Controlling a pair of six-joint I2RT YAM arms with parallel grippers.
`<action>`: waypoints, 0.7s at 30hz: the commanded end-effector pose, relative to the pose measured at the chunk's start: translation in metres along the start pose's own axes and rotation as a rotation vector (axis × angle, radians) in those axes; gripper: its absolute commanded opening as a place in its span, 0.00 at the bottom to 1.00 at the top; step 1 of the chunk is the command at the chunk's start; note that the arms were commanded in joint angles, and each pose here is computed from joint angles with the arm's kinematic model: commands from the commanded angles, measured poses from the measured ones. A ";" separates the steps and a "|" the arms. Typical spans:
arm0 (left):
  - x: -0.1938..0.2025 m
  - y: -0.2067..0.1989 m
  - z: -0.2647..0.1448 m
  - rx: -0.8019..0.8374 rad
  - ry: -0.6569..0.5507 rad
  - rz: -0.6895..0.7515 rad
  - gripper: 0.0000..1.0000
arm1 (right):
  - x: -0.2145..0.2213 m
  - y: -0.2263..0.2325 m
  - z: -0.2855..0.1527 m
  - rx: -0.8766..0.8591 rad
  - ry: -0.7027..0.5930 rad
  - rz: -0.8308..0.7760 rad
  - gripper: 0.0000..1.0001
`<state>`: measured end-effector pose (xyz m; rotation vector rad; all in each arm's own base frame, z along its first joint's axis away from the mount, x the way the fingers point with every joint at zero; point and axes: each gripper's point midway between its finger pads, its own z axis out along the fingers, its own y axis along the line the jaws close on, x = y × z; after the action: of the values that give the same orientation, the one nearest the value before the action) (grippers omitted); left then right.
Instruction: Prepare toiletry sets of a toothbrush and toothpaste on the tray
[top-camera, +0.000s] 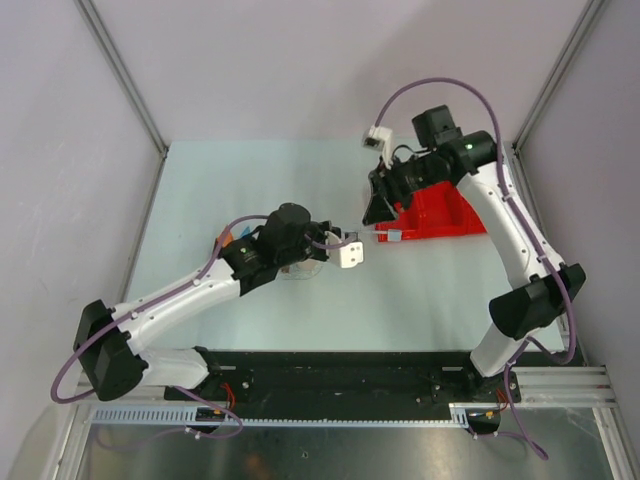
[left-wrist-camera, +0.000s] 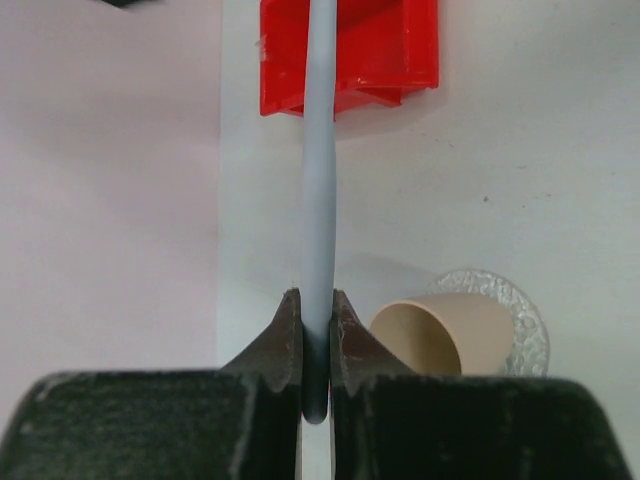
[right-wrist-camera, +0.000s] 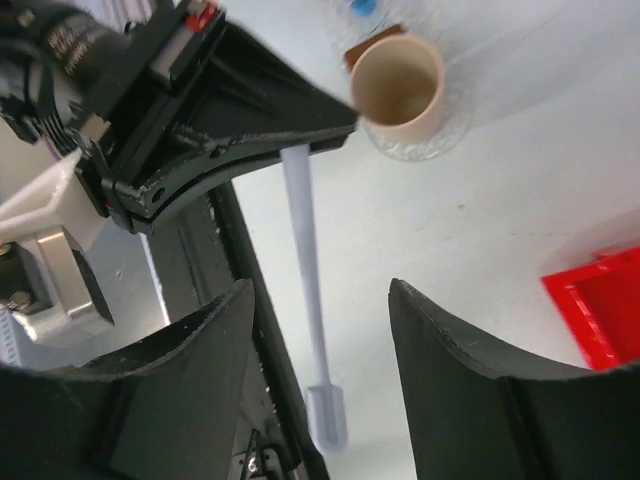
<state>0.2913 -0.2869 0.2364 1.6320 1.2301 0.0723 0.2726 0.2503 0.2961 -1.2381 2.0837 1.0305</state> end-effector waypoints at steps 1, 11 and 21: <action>-0.006 0.006 -0.012 -0.055 -0.035 -0.060 0.00 | -0.042 -0.011 -0.046 0.098 -0.168 -0.004 0.62; -0.027 0.051 -0.030 -0.113 -0.197 -0.438 0.00 | -0.081 -0.030 -0.150 0.231 -0.532 -0.002 0.63; -0.055 0.121 -0.078 -0.195 -0.433 -0.796 0.00 | -0.109 0.016 -0.167 0.222 -0.703 -0.200 0.65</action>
<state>0.3225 -0.2577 0.3190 1.0160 1.4787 -0.3592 0.3140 0.1609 0.4444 -0.7429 1.6268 0.9171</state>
